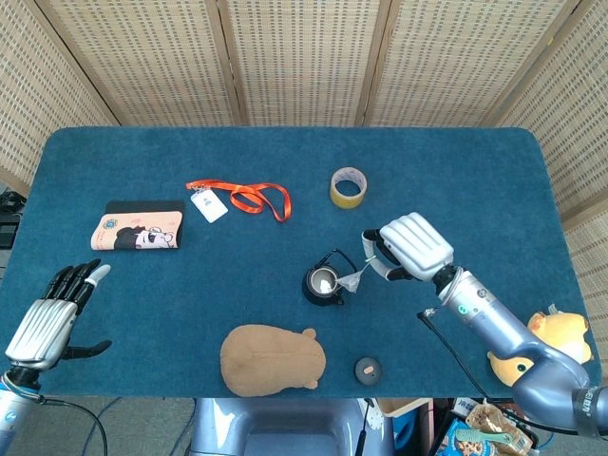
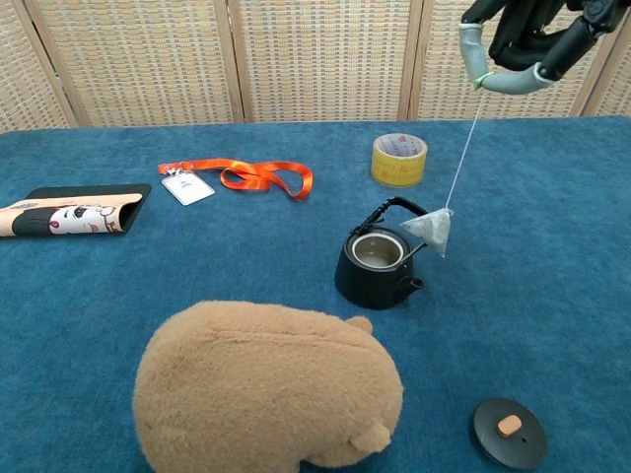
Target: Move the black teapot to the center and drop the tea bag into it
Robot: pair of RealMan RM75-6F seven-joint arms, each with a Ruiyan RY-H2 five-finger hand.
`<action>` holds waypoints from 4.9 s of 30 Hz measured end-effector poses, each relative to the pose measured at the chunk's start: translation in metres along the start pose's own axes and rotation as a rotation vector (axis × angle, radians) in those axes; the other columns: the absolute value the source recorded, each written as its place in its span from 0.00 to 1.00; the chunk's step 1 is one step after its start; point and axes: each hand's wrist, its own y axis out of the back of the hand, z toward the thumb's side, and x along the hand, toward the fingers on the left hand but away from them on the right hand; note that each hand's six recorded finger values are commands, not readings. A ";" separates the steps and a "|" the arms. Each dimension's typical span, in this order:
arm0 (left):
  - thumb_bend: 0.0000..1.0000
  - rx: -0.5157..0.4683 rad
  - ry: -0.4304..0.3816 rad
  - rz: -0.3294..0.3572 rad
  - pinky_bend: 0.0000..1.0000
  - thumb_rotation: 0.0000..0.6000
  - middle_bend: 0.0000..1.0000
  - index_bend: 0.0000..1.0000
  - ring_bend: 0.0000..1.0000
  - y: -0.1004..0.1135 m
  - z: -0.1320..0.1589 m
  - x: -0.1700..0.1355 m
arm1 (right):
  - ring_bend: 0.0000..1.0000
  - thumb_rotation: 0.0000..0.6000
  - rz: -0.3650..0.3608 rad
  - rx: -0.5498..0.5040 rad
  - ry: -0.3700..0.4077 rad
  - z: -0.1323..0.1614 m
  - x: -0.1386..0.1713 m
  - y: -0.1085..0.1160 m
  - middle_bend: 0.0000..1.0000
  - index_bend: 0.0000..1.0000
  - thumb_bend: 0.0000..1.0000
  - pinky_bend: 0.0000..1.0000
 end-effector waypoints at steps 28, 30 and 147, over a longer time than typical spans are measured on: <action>0.10 -0.021 0.046 -0.032 0.00 1.00 0.00 0.00 0.00 -0.014 -0.019 -0.006 | 0.94 1.00 0.054 -0.037 0.066 0.032 -0.036 -0.011 0.93 0.64 0.60 0.77; 0.10 -0.022 0.050 -0.035 0.00 1.00 0.00 0.00 0.00 -0.015 -0.020 -0.006 | 0.94 1.00 0.067 -0.038 0.064 0.031 -0.037 -0.016 0.93 0.64 0.60 0.77; 0.10 0.012 0.057 -0.048 0.00 1.00 0.00 0.00 0.00 -0.006 -0.015 0.002 | 0.98 0.83 0.422 0.099 0.043 0.029 -0.034 -0.112 1.00 0.24 0.78 0.79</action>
